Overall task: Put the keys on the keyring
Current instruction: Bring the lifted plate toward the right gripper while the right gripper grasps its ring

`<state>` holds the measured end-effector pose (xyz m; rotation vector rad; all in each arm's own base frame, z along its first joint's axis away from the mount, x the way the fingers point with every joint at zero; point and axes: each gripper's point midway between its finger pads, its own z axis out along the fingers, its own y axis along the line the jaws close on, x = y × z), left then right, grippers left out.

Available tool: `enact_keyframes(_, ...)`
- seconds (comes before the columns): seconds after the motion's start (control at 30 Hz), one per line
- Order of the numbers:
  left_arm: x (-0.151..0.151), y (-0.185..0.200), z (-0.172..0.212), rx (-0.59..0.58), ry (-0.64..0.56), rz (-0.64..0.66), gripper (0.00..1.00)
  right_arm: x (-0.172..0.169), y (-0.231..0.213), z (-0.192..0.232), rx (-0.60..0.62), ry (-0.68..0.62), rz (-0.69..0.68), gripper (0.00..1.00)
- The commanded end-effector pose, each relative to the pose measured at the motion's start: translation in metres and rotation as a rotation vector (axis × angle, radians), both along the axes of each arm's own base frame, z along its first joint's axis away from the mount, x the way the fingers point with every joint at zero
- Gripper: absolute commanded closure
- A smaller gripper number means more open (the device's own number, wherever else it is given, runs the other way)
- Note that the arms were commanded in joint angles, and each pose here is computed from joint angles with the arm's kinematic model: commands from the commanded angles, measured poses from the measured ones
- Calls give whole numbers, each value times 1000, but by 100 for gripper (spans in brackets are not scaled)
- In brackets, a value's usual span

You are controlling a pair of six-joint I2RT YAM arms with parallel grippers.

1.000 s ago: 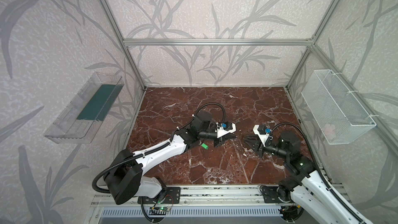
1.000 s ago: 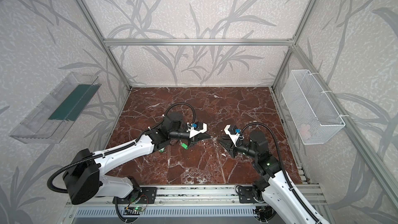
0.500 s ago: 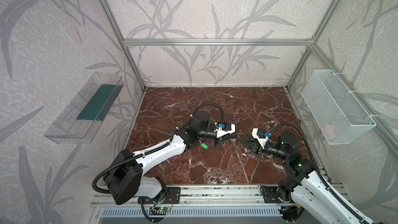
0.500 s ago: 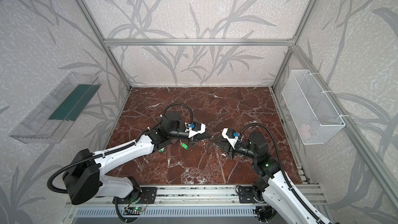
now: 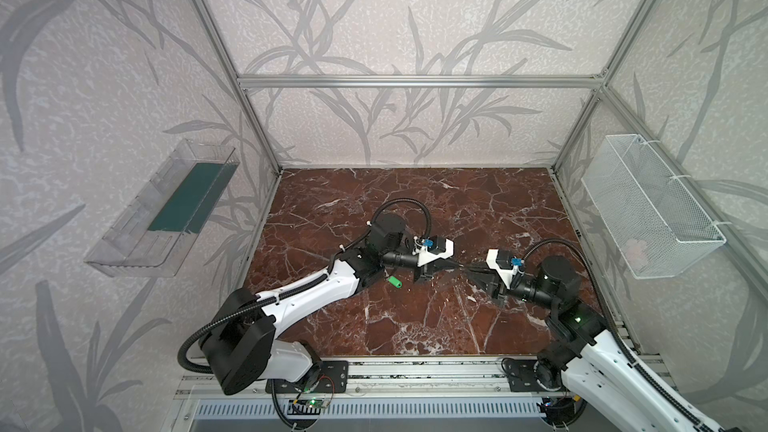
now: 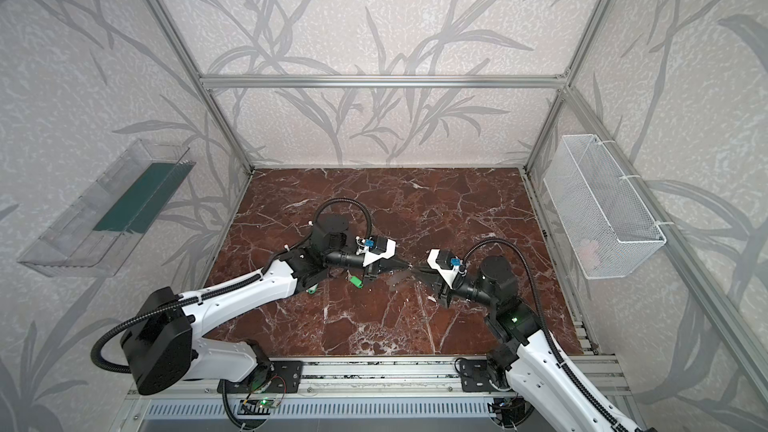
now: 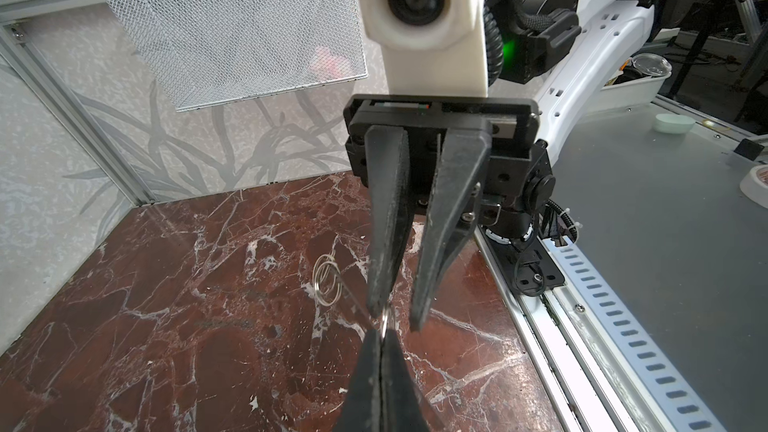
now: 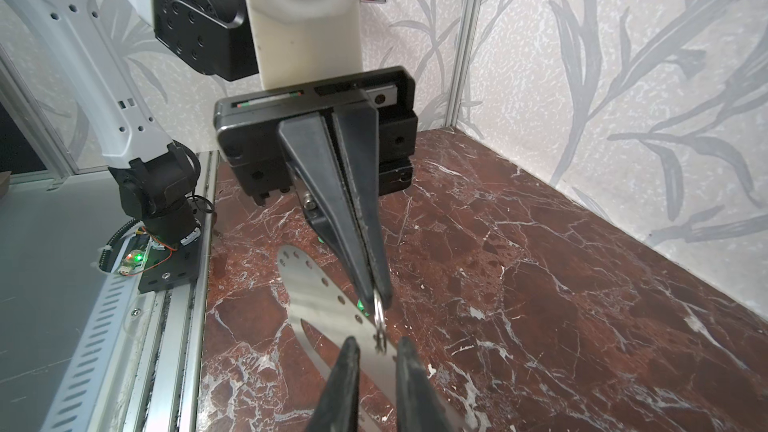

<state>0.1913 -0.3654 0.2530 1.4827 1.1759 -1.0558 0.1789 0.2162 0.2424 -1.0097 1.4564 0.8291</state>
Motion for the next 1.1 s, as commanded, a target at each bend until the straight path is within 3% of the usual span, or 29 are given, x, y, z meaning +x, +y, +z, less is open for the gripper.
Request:
enact_keyframes(0.0,-5,1,17,-52,-36,-31,100,-3,1,3,10,-32,13,82)
enact_keyframes(0.77,-6,-4,22,-81,-15,-59,100,-7,3,14,33,-90,33,90)
enact_keyframes(1.07,-4,-6,22,-80,-20,-58,100,-7,4,12,21,-97,40,99)
